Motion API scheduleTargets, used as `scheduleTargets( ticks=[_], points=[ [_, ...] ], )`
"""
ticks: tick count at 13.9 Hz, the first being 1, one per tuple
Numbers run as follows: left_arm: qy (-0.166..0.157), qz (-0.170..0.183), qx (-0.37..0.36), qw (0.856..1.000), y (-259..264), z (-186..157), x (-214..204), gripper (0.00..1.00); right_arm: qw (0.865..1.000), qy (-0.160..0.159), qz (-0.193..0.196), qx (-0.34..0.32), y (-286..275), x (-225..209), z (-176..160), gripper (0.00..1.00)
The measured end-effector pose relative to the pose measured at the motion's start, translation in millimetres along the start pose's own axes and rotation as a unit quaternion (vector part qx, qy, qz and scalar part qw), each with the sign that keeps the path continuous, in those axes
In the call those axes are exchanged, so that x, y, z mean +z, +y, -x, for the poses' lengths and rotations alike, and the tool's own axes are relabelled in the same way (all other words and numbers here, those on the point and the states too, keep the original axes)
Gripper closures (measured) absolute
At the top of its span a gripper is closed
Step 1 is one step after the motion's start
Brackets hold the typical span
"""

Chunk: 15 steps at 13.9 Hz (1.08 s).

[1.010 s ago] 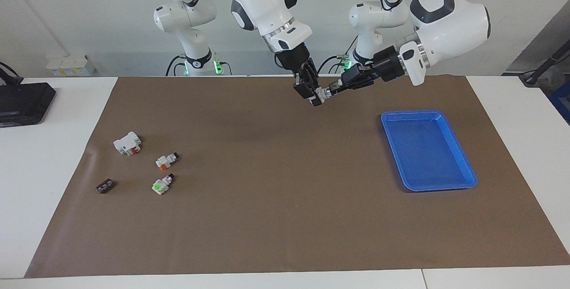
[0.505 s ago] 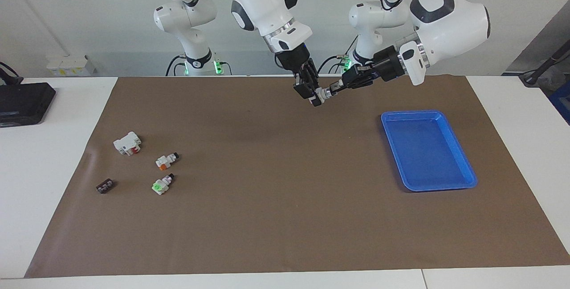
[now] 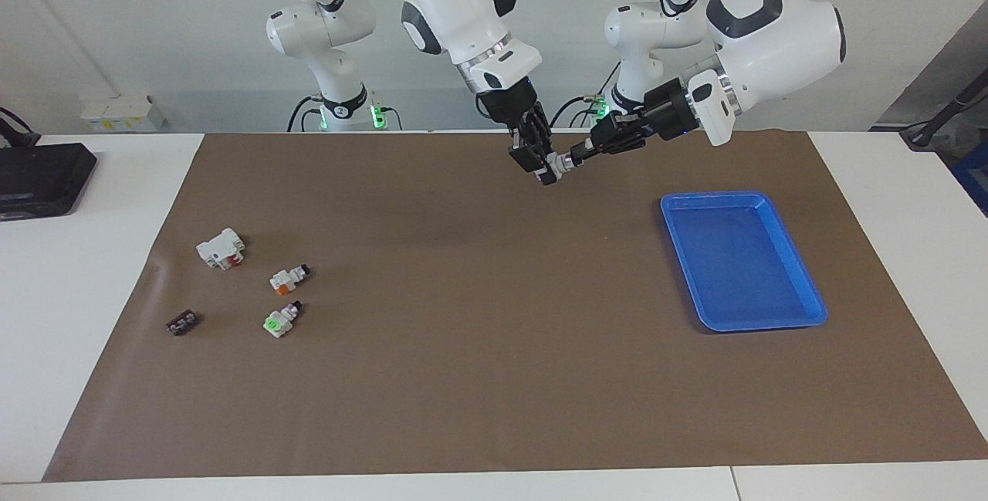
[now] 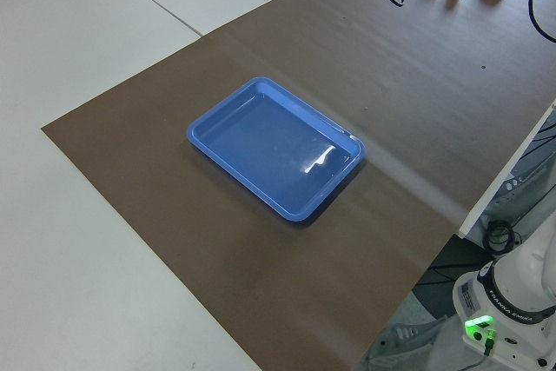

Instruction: Turn and place switch with both arms

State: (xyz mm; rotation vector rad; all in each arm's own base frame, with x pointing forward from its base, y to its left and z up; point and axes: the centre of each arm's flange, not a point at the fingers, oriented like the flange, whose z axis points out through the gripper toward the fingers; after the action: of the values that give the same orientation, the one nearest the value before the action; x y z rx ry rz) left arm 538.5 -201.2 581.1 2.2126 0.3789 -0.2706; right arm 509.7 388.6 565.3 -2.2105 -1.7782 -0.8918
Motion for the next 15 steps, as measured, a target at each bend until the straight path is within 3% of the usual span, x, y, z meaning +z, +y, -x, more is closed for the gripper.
scheduleTargets(
  ticks=[6,11,15],
  points=[
    [0.012,-0.025,0.000,1.000,3.2,4.7,4.0,0.90,1.000,-0.005,-0.005,0.000,-2.7,3.8,2.2,0.59],
    [0.017,-0.023,-0.114,0.993,4.2,5.1,4.3,0.90,1.000,-0.005,-0.005,0.000,-2.5,4.0,2.7,0.59],
    [0.032,-0.011,-0.235,0.971,9.8,5.9,8.1,0.90,1.000,-0.006,0.000,0.003,2.8,2.3,5.9,0.59]
  ],
)
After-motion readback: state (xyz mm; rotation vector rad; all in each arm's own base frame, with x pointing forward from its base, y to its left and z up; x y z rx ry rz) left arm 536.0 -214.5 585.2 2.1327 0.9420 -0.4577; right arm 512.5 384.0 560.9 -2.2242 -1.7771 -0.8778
